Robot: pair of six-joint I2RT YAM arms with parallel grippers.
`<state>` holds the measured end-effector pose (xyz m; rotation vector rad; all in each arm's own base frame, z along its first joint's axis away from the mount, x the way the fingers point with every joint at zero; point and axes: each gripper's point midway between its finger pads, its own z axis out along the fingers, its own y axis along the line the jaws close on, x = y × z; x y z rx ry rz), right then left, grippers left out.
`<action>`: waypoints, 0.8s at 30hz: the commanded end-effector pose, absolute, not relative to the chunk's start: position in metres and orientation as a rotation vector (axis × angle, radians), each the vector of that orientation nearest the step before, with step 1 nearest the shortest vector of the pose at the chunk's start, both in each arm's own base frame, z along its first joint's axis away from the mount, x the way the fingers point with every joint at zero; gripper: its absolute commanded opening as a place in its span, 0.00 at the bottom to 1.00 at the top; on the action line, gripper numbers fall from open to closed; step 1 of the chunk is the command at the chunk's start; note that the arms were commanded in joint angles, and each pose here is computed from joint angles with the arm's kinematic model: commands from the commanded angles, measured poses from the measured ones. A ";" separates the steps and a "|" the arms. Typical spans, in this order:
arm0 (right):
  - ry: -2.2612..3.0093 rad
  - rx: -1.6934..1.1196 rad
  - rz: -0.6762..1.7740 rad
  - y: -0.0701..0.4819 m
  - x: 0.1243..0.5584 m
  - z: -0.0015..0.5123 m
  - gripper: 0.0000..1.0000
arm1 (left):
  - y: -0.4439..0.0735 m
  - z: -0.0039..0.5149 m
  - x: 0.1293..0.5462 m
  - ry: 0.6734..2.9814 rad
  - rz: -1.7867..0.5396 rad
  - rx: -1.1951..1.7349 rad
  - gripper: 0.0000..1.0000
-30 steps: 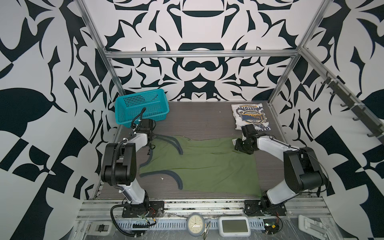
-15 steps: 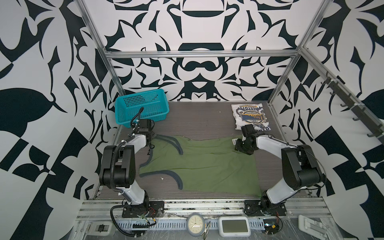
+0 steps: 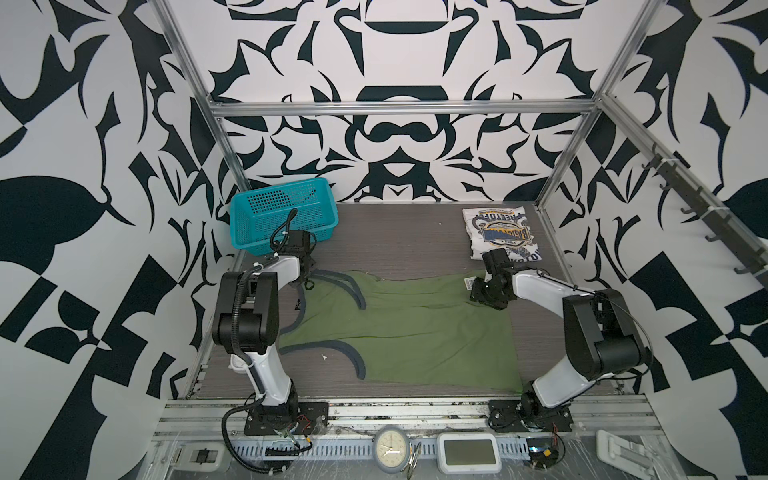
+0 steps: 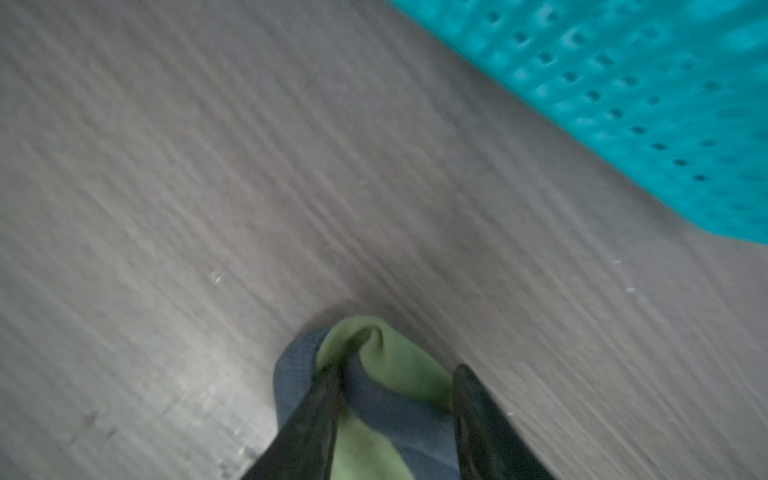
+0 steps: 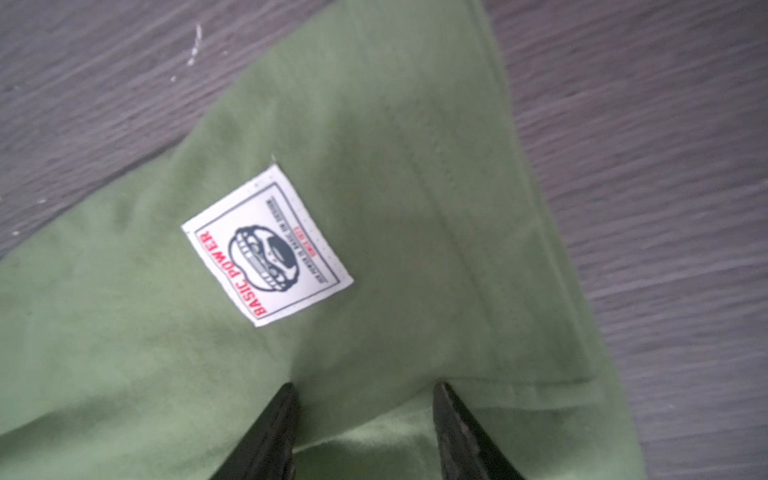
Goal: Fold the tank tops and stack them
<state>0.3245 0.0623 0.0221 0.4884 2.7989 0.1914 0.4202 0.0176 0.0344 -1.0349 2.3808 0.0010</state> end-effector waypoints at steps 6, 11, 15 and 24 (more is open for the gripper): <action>2.783 0.583 0.118 0.047 0.323 0.026 0.56 | 0.039 0.021 0.392 2.379 0.110 -1.217 0.35; 2.782 0.599 0.132 0.050 0.327 0.022 0.56 | 0.046 0.023 0.393 2.354 0.130 -1.239 0.26; 2.786 0.611 0.145 0.052 0.334 0.016 0.56 | 0.050 0.026 0.402 2.333 0.126 -1.239 0.17; 2.785 0.647 0.203 0.062 0.367 -0.002 0.55 | 0.054 0.031 0.423 2.268 0.095 -1.255 0.11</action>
